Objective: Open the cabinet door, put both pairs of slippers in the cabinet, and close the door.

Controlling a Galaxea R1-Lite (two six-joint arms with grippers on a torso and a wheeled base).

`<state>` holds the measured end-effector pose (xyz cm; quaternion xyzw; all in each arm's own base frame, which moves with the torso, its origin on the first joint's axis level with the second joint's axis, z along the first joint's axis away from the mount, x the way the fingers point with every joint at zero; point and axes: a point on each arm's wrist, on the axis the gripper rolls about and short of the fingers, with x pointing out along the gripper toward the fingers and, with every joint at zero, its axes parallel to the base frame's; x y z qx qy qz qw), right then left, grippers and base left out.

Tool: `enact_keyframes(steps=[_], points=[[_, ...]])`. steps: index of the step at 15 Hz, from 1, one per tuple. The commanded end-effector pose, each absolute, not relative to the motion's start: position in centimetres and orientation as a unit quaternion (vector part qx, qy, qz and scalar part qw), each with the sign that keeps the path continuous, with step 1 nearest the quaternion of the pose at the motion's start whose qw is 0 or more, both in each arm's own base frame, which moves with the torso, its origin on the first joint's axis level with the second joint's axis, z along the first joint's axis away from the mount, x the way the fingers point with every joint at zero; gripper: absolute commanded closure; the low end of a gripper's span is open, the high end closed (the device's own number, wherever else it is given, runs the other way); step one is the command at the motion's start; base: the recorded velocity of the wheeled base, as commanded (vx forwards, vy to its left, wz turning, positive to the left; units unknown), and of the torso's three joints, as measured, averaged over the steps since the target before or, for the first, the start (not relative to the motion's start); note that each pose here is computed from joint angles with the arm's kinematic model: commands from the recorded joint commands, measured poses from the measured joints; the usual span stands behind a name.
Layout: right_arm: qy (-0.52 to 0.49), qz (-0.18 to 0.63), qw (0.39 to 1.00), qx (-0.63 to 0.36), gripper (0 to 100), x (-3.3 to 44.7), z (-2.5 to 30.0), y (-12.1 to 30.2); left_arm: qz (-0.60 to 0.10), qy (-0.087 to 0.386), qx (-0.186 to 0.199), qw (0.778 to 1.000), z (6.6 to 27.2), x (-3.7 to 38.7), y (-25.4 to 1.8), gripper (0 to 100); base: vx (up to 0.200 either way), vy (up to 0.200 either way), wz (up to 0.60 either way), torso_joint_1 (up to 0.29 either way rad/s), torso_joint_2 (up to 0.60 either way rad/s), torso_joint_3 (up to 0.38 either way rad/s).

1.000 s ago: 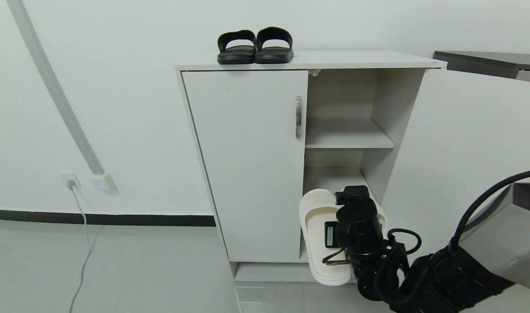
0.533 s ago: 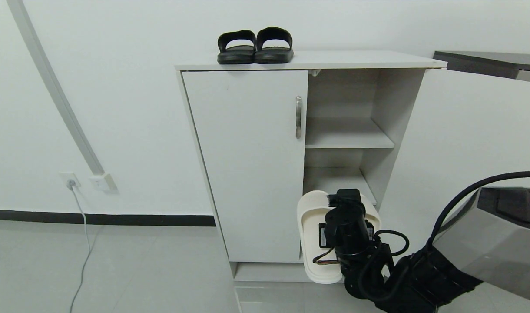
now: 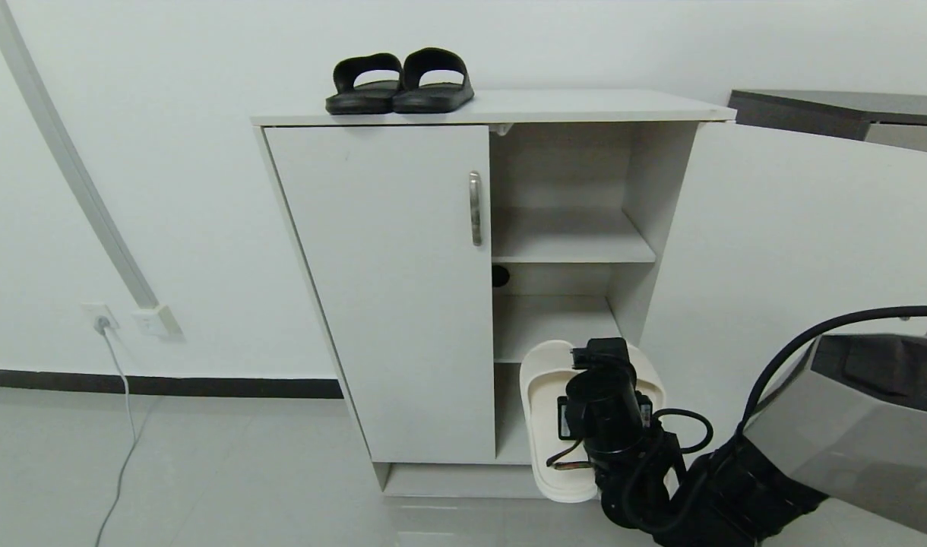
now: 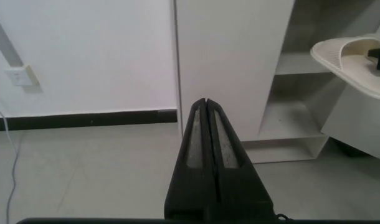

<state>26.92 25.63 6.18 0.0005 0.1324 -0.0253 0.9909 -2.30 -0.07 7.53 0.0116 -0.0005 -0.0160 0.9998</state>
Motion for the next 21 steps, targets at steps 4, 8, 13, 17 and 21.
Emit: enact_keyframes(steps=[4,8,13,17,21], points=[[0.135,0.01,0.991,0.009,100,26.4,5.1,25.5,-0.016,0.001,0.011,1.0,7.5,-2.3,-0.1,100,0.0,0.0,0.0,0.0,0.0,0.0],[0.129,0.016,0.991,0.015,100,26.6,4.6,25.7,-0.015,0.001,0.011,1.0,7.5,-2.3,-0.1,100,0.0,0.0,0.0,0.0,0.0,0.0],[0.129,0.017,0.991,0.015,100,26.5,4.6,25.8,-0.015,0.001,0.011,1.0,7.5,-2.3,-0.1,100,0.0,0.0,0.0,0.0,0.0,0.0],[0.131,0.017,0.991,0.013,100,26.5,4.4,25.8,-0.015,0.001,0.011,1.0,7.5,-2.3,-0.1,100,0.0,0.0,0.0,0.0,0.0,0.0],[0.13,0.018,0.991,0.014,100,26.5,4.4,25.9,-0.016,0.001,0.011,1.0,7.5,-2.3,-0.1,100,0.0,0.0,0.0,0.001,0.0,-0.014]])
